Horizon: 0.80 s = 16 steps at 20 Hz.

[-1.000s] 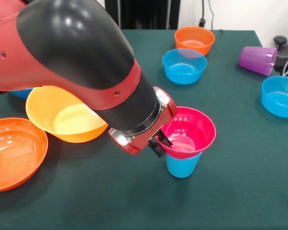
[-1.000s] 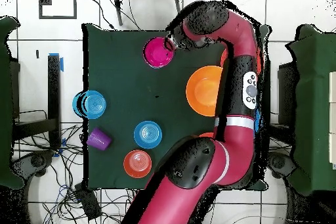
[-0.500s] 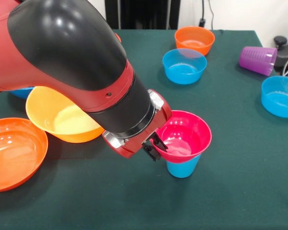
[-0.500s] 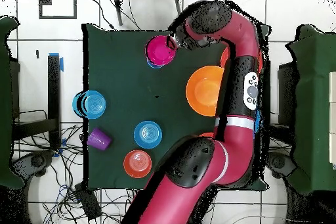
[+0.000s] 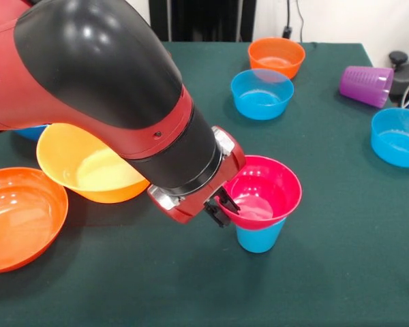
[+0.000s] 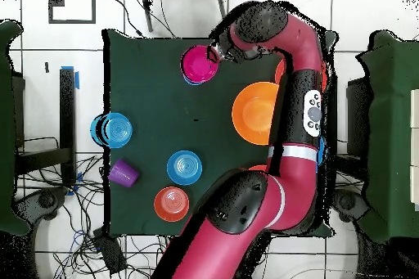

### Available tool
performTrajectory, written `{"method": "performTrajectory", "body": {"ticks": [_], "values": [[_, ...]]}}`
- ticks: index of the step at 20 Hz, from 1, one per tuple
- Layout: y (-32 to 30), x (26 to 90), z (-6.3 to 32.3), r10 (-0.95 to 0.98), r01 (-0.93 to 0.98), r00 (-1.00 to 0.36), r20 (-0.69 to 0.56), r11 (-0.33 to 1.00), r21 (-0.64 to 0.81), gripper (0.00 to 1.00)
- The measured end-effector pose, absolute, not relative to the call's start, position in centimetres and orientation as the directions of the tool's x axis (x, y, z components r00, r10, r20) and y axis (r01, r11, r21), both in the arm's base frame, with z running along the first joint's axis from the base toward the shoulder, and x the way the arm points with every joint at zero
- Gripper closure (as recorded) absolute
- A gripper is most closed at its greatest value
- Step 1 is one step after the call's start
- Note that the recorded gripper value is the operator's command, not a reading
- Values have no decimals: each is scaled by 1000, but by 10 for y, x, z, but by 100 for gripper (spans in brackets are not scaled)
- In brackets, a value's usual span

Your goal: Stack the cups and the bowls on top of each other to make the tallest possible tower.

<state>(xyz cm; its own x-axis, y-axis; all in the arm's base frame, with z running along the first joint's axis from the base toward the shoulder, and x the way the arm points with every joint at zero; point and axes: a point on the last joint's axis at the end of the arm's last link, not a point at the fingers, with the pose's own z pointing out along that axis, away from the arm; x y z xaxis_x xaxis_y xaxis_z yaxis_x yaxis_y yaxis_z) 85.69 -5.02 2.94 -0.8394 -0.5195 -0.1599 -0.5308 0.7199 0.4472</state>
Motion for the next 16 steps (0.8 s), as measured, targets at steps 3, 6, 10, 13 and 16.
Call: {"method": "performTrajectory", "body": {"ticks": [3, 6, 10, 13, 16], "values": [[-49, 856, 29, -521, -531, -839, -159, 718, 450, 100], [-48, 856, 28, -522, -532, -838, -158, 717, 452, 100], [-47, 855, 28, -524, -532, -837, -157, 715, 454, 100], [-46, 854, 27, -526, -533, -836, -155, 713, 457, 100], [-45, 853, 26, -527, -533, -836, -153, 711, 459, 100]]}}
